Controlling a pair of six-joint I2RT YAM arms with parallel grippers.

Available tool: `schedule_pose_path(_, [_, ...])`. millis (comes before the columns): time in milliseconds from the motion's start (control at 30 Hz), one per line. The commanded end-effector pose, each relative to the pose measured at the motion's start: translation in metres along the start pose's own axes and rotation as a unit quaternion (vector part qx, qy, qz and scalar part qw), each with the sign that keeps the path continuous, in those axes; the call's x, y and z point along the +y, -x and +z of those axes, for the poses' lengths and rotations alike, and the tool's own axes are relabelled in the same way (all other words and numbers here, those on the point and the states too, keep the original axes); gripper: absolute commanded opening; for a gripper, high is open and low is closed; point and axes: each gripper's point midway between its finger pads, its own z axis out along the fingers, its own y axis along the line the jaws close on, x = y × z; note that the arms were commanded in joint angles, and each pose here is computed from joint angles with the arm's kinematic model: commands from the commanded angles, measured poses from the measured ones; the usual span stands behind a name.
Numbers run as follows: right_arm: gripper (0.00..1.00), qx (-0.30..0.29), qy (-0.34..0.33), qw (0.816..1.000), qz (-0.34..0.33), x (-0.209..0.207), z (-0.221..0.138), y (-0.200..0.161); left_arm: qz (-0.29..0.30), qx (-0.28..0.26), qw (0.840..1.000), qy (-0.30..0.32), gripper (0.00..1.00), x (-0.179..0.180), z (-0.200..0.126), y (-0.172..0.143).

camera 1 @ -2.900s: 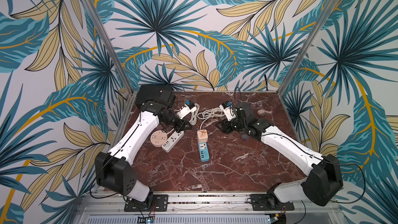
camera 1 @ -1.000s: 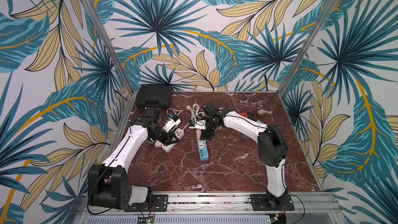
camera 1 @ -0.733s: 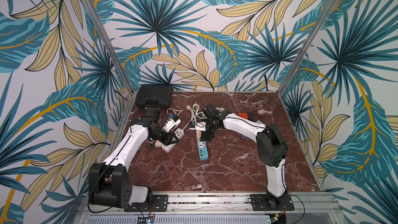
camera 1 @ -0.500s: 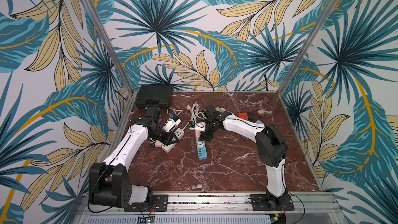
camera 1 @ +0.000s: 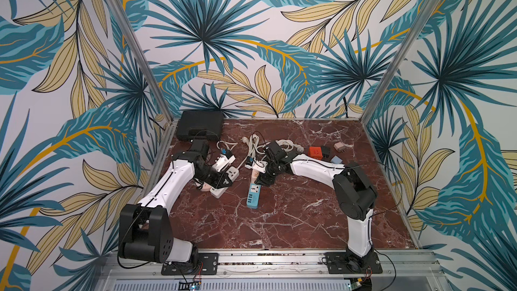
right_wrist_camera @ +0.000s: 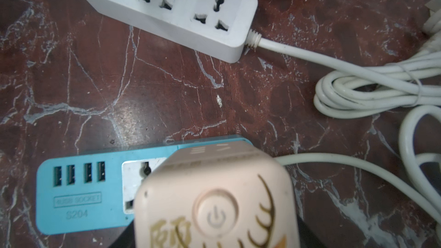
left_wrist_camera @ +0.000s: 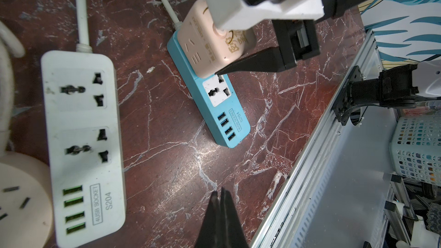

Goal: Pull the plug off the socket
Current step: Adjust the socket at the center of the board.

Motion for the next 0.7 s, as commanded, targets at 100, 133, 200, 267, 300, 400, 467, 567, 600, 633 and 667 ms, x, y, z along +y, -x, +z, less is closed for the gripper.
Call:
schedule_pose_path(100, [0.05,-0.022,-0.038,0.996,0.077,0.002,-0.008,0.015,-0.015,0.018,1.000,-0.006,0.00,0.009,0.007,0.001])
schedule_pose_path(133, [0.05,-0.019,-0.050,0.995,0.089,0.000,-0.007,0.015,-0.016,0.021,1.000,-0.011,0.00,0.010,0.009,0.001])
schedule_pose_path(200, [0.05,-0.015,-0.079,0.991,0.112,-0.005,-0.006,0.015,-0.018,0.024,0.999,-0.025,0.00,0.009,0.012,0.002])
schedule_pose_path(267, [0.05,-0.012,-0.102,0.986,0.132,-0.006,-0.006,0.015,-0.021,0.030,0.998,-0.046,0.00,0.007,0.017,0.001])
schedule_pose_path(300, [0.05,-0.012,-0.110,0.984,0.139,-0.006,-0.006,0.016,-0.021,0.031,0.998,-0.056,0.00,0.005,0.018,0.001])
schedule_pose_path(400, [0.04,-0.012,-0.132,0.979,0.154,-0.005,-0.007,0.015,-0.025,0.033,0.996,-0.074,0.00,0.005,0.025,0.000])
schedule_pose_path(467, [0.04,-0.008,-0.147,0.976,0.162,-0.009,-0.007,0.011,-0.031,0.042,0.996,-0.075,0.00,0.009,0.031,-0.003])
schedule_pose_path(567, [0.04,-0.008,-0.159,0.972,0.175,-0.013,-0.007,0.009,-0.045,0.067,0.994,-0.074,0.00,0.017,0.042,-0.010])
schedule_pose_path(600, [0.04,-0.010,-0.161,0.971,0.177,-0.013,-0.006,0.008,-0.051,0.074,0.993,-0.074,0.00,0.021,0.046,-0.012])
schedule_pose_path(633, [0.04,-0.014,-0.164,0.970,0.180,-0.014,-0.007,0.009,-0.057,0.081,0.992,-0.076,0.00,0.023,0.050,-0.014])
schedule_pose_path(667, [0.04,-0.017,-0.165,0.969,0.181,-0.015,-0.008,0.011,-0.062,0.085,0.991,-0.079,0.00,0.025,0.053,-0.015])
